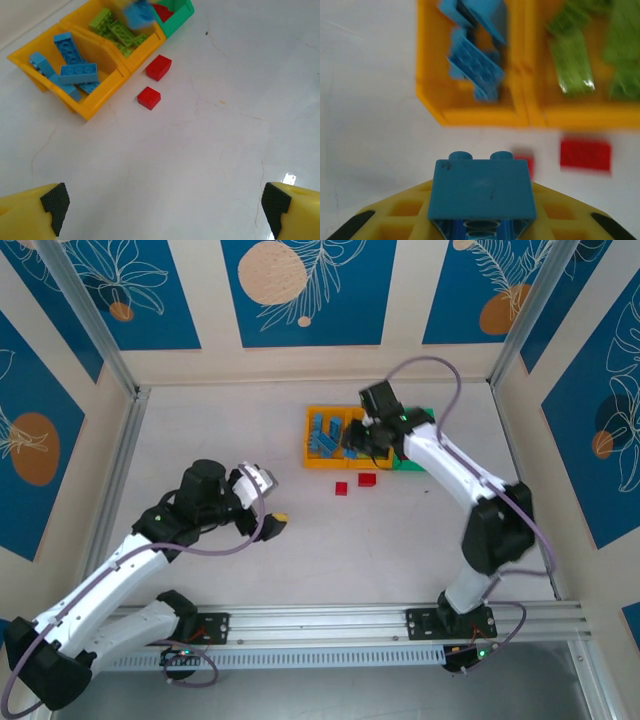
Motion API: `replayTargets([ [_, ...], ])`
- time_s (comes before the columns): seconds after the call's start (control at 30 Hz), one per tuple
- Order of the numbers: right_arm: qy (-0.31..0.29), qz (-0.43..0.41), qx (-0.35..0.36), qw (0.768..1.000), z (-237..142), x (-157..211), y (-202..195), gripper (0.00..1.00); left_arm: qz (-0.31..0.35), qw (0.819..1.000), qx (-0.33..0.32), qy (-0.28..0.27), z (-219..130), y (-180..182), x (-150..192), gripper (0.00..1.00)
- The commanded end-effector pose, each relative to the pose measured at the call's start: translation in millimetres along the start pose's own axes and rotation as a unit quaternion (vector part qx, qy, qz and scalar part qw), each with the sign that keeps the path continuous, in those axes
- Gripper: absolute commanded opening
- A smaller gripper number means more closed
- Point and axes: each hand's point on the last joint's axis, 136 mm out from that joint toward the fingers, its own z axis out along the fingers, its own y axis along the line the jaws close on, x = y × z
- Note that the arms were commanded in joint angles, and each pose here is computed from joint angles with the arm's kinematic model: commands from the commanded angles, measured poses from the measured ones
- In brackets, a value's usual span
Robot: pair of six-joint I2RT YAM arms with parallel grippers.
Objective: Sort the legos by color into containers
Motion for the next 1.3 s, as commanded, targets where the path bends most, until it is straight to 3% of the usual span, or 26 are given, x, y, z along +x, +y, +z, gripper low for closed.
replayTargets([
  [0.0,0.02,-0.069,0.005,0.997,28.5,-22.2,10.9,0.31,-0.019,1.0,-0.012,-0.016,-2.5,6.6,-21.3,1.0],
  [0.17,0.047,-0.066,0.01,0.997,66.3,-43.8,21.8,0.39,-0.03,0.999,-0.033,-0.023,2.7,17.8,-31.4,1.0],
  [0.27,0.058,-0.062,0.008,0.996,67.5,-47.3,27.2,0.68,-0.033,0.999,-0.031,-0.017,5.6,18.4,-30.2,1.0],
  [0.33,0.055,-0.063,0.006,0.996,56.0,-48.4,30.5,0.74,-0.032,0.999,-0.018,-0.019,6.2,13.7,-30.1,1.0],
  [0.5,0.011,-0.056,0.007,0.998,2.0,-38.8,27.3,0.76,-0.028,0.997,-0.001,-0.073,0.8,5.1,-40.1,1.0],
  [0.67,-0.019,-0.053,0.022,0.998,-24.4,9.9,8.6,0.77,-0.01,0.997,-0.014,-0.074,-1.6,7.0,-36.1,1.0],
  [0.77,-0.01,-0.066,0.05,0.997,-15.4,50.4,-6.6,0.8,0.002,0.998,0.0,-0.066,-1.5,1.3,-31.9,1.0],
  [0.93,0.056,-0.075,0.099,0.991,14.1,95.9,-24.3,0.81,0.004,0.998,0.006,-0.058,-0.5,-0.8,-27.2,1.0],
  [1.1,0.072,-0.086,0.126,0.986,47.4,101.6,-29.7,0.81,0.009,0.998,0.028,-0.05,0.2,-8.7,-22.9,1.0],
  [1.27,0.081,-0.084,0.123,0.985,75.8,95.8,-28.3,0.77,0.034,0.996,0.086,-0.002,-2.2,-30.3,0.8,1.0],
])
